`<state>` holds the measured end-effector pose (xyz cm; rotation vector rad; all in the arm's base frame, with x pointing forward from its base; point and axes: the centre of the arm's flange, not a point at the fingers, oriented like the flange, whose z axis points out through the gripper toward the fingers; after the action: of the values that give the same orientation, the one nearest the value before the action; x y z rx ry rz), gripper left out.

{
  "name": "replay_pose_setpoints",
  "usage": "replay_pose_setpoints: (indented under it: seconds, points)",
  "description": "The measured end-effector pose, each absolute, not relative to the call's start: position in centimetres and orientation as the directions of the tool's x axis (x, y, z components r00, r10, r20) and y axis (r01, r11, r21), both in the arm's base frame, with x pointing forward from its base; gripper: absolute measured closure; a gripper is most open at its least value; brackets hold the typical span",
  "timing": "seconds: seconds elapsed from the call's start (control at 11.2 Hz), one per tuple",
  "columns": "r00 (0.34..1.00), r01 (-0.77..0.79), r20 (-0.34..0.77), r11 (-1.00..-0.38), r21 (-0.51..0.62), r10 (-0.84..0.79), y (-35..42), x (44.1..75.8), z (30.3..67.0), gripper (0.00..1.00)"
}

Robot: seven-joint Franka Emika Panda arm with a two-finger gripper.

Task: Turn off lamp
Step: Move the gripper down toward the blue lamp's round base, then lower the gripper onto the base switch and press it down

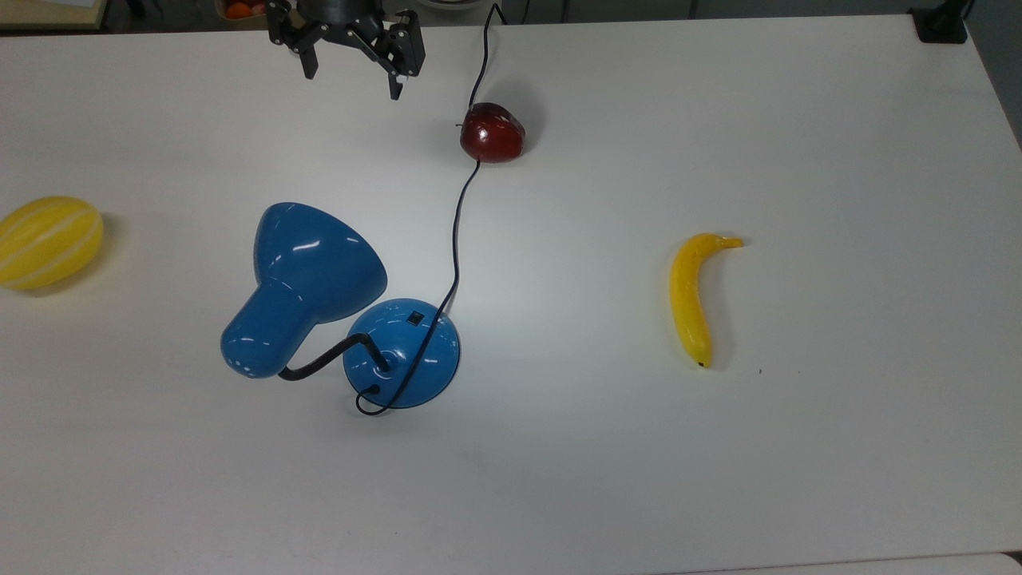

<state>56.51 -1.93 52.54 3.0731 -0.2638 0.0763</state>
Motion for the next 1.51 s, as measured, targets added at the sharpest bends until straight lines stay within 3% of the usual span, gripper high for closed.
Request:
replay_pose_setpoints:
  seconds: [0.36,0.62,1.07,1.51]
  points:
    - [0.985,-0.169,0.029,-0.984,0.056,-0.168,-1.9,56.4,51.9,0.0]
    - [0.989,-0.149,0.03,-0.988,0.05,-0.148,-1.4,57.0,51.0,0.18]
    - [0.986,-0.067,0.158,-0.997,0.043,-0.06,-0.6,60.7,47.9,0.98]
    - [0.956,-0.124,0.269,-0.992,0.008,-0.117,1.0,64.9,41.8,0.99]
